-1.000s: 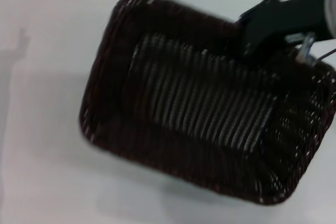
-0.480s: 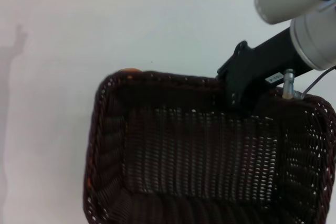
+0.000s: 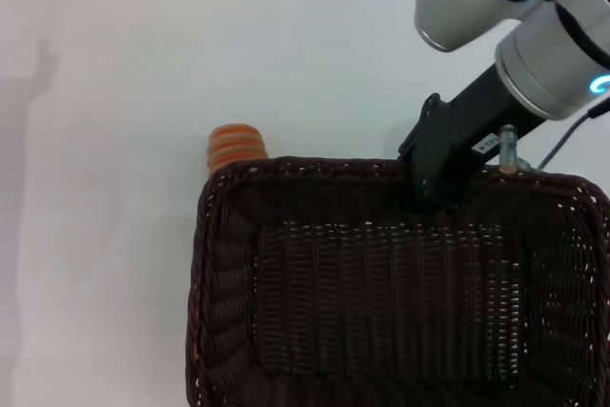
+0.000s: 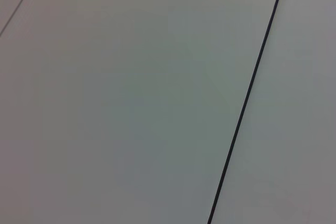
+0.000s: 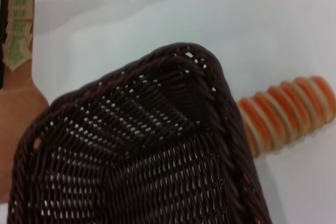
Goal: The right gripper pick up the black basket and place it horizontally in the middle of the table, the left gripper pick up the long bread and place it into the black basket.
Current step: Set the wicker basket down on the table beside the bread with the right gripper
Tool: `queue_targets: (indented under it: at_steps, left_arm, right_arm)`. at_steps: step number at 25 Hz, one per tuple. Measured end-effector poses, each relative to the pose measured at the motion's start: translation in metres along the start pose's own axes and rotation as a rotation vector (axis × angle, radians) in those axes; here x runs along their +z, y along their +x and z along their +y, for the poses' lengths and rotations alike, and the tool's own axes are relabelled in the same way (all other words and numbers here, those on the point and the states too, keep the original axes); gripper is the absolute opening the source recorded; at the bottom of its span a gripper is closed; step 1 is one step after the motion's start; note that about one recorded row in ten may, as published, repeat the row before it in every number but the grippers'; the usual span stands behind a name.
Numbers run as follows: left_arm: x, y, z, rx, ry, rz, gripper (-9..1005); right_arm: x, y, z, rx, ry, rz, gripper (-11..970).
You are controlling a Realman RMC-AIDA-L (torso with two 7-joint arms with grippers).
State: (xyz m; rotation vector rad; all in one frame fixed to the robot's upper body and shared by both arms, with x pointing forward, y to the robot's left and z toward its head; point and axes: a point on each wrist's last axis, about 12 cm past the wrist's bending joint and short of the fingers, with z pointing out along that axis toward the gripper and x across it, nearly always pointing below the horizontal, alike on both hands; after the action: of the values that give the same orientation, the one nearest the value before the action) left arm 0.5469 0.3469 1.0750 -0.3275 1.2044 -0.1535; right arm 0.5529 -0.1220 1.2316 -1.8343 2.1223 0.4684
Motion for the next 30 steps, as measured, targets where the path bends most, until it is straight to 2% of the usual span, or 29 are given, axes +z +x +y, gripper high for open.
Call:
queue_targets:
  at_steps: [9, 16, 27, 29, 30]
  left_arm:
    - [0.003, -0.001, -0.004, -0.021, 0.0, -0.013, 871]
    - [0.003, -0.001, -0.005, -0.046, 0.001, -0.014, 871]
    - [0.003, -0.001, -0.004, -0.063, 0.0, -0.019, 870]
    - [0.002, -0.001, -0.004, -0.068, 0.0, -0.02, 870]
    - [0.002, -0.002, -0.003, -0.069, 0.0, -0.021, 870]
  right_arm:
    - [0.011, -0.004, -0.021, 0.001, 0.008, 0.11, 140]
    - [0.011, -0.012, -0.024, -0.001, 0.009, 0.106, 136]
    - [0.019, -0.028, -0.024, -0.015, 0.001, 0.14, 244]
    - [0.02, -0.029, -0.024, -0.016, 0.004, 0.148, 370]
    - [0.021, -0.029, -0.024, -0.015, 0.006, 0.151, 370]
